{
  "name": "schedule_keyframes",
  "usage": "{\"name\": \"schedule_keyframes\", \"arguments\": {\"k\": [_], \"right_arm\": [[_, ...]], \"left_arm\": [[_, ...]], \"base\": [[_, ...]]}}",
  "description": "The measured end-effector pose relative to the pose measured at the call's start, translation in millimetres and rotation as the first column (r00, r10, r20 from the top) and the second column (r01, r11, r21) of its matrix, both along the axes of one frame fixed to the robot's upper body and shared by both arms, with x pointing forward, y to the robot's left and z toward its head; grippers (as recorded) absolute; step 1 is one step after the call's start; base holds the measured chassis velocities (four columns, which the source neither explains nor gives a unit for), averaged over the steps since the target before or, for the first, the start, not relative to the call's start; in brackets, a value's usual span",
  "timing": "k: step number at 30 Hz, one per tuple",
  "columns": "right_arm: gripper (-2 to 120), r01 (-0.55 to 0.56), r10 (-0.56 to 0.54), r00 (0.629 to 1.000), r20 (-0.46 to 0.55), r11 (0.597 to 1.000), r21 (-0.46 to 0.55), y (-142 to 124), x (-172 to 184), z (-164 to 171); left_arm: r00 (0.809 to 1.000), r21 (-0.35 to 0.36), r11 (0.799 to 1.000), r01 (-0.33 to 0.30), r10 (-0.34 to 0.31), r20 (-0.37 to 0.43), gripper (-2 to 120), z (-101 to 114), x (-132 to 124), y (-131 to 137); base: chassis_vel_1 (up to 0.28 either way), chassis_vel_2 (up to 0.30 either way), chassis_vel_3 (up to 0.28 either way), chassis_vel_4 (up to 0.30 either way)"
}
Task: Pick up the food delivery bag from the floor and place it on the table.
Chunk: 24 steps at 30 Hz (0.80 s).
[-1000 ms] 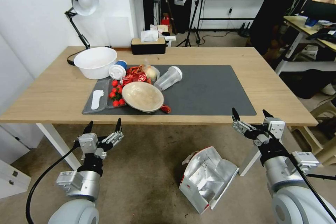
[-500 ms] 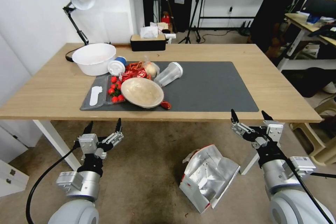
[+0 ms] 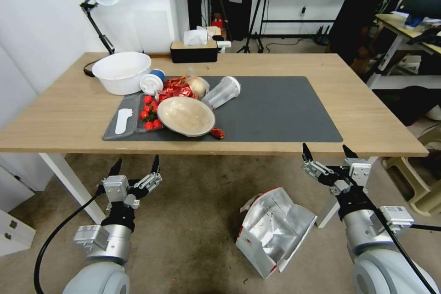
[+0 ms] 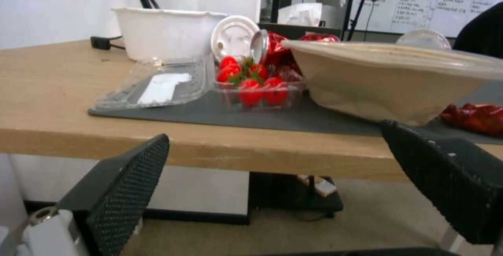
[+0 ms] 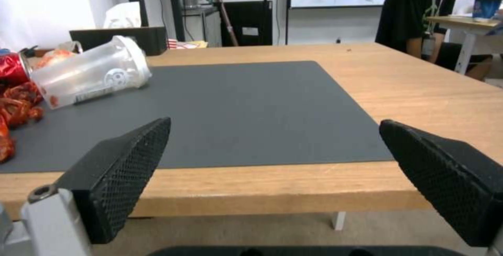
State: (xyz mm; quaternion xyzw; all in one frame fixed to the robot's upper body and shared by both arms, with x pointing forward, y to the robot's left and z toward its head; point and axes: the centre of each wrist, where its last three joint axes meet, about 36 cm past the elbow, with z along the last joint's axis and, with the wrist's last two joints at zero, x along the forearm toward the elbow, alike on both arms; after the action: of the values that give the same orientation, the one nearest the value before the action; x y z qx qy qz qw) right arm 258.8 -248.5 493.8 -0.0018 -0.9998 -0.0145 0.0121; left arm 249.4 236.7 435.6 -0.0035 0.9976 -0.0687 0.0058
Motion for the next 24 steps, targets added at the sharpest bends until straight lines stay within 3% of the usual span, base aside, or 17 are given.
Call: {"name": "schedule_keyframes", "arguments": {"k": [24], "right_arm": [[100, -0.007, 0.006, 1.0, 0.011, 1.0, 0.01, 4.2, 6.7, -0.7]], "left_arm": [[1.0, 0.005, 1.0, -0.003, 0.002, 0.005, 100, -0.1, 2.7, 3.2]], "base": [[0.0, 0.0, 0.0, 0.0]]}}
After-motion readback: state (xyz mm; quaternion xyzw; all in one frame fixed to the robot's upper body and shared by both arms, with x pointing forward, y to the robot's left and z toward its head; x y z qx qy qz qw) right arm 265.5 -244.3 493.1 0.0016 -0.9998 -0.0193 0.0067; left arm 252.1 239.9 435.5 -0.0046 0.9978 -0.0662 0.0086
